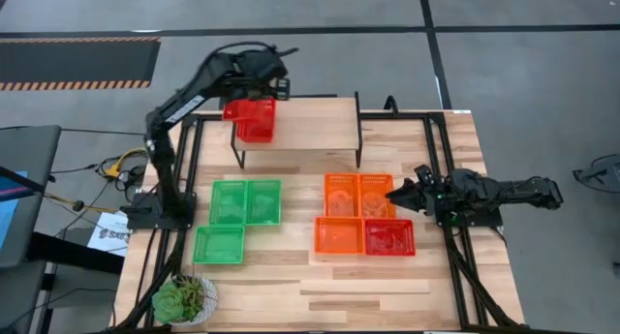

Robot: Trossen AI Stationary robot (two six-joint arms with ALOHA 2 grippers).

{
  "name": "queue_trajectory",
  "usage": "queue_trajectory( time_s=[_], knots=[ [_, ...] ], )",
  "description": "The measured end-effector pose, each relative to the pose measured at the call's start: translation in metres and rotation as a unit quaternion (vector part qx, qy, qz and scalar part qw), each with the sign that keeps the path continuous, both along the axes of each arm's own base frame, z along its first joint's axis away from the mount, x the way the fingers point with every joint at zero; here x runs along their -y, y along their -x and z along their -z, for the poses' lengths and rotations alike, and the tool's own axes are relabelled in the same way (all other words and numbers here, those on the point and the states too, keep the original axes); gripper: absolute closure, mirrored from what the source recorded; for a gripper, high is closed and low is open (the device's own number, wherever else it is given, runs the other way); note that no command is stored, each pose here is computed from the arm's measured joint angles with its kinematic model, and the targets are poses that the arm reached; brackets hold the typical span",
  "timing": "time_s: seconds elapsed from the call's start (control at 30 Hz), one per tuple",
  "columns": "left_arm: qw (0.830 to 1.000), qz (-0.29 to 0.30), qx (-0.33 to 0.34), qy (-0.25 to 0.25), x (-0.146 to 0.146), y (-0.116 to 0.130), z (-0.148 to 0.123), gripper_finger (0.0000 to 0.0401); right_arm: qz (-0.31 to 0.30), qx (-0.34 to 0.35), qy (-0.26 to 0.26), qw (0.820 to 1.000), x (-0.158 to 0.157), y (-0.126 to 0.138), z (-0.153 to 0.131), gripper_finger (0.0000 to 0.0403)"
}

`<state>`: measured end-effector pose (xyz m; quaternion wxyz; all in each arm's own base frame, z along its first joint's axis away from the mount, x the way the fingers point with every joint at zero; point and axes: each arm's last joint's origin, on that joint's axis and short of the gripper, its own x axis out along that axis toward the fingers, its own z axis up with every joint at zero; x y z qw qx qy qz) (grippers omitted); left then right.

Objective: Stack baskets on shelf by color
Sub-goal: Stack the bottom red bin on top of the red bin on the shelf

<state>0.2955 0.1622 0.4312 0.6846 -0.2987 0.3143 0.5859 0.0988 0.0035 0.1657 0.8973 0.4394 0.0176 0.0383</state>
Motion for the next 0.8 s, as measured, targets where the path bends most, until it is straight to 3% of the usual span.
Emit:
queue_trajectory(
  time_s=[0.4, 0.8],
  knots=[
    [0.996, -0.001, -0.079, 0.029, -0.020, -0.046, 0.057, 0.0401, 0.010, 0.000, 0.001, 1.000, 0.002, 0.000, 0.000, 0.0159],
    [0.997, -0.010, -0.075, 0.032, -0.019, -0.049, 0.061, 0.0401, 0.005, -0.001, -0.001, 1.000, 0.002, 0.000, 0.000, 0.0159]
  ],
)
